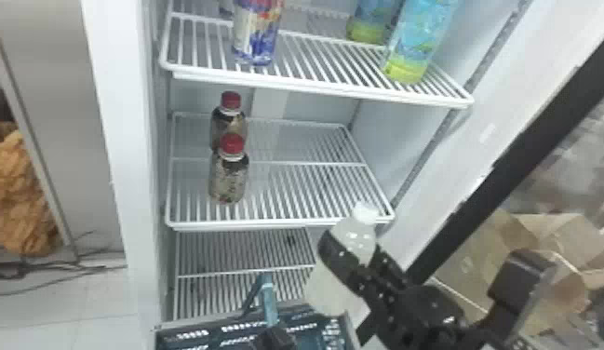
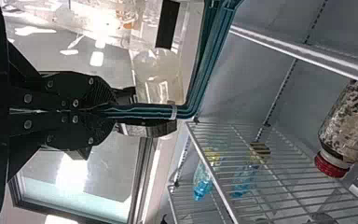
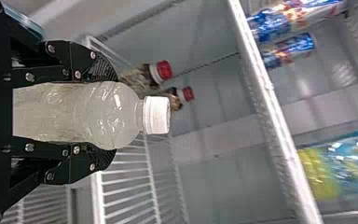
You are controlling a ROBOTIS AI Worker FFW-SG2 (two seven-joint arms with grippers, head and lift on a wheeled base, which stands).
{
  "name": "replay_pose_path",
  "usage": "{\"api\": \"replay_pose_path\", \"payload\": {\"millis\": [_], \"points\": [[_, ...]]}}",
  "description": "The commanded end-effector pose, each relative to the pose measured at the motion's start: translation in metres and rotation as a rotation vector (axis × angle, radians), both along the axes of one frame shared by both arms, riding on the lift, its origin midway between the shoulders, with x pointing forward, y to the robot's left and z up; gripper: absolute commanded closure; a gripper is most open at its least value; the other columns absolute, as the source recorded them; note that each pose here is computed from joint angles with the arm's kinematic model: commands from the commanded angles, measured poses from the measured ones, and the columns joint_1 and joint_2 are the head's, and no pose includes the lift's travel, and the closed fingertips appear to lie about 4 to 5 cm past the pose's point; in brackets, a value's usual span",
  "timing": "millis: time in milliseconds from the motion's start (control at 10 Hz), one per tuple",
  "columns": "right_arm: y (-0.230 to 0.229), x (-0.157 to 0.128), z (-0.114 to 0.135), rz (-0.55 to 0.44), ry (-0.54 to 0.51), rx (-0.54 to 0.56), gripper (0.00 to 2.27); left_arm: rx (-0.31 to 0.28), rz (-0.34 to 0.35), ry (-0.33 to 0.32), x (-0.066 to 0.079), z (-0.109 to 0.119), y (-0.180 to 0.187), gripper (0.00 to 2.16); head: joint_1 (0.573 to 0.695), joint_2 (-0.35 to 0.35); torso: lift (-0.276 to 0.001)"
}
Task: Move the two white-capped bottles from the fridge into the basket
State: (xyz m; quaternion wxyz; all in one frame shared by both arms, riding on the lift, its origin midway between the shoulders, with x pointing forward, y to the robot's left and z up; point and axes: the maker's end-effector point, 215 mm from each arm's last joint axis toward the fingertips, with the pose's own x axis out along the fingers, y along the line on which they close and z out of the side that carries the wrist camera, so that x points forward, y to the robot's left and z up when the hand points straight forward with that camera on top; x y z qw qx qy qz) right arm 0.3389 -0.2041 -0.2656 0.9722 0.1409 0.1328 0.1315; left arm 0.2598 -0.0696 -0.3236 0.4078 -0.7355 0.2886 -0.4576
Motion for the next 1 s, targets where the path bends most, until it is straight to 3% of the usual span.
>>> {"api": "replay_pose_path", "payload": {"millis": [0, 700, 900], "points": [[0.015, -0.014, -0.015, 0.036, 0.073, 0.015, 0.79, 0.0, -0.001, -0.002, 0.0, 0.0, 0.0, 1.12, 0.695, -0.35, -0.26], [0.026, -0.059, -0.055, 0.1, 0.297, -0.046, 0.79, 0.005, -0.005, -0.007, 0.001, 0.0, 0.0, 1.12, 0.695, -0.35, -0.26], [0.023, -0.06, -0.064, 0.097, 0.316, -0.054, 0.53, 0.008, -0.005, -0.006, 0.0, -0.001, 0.0, 1.12, 0.695, -0.35, -0.26]]}}
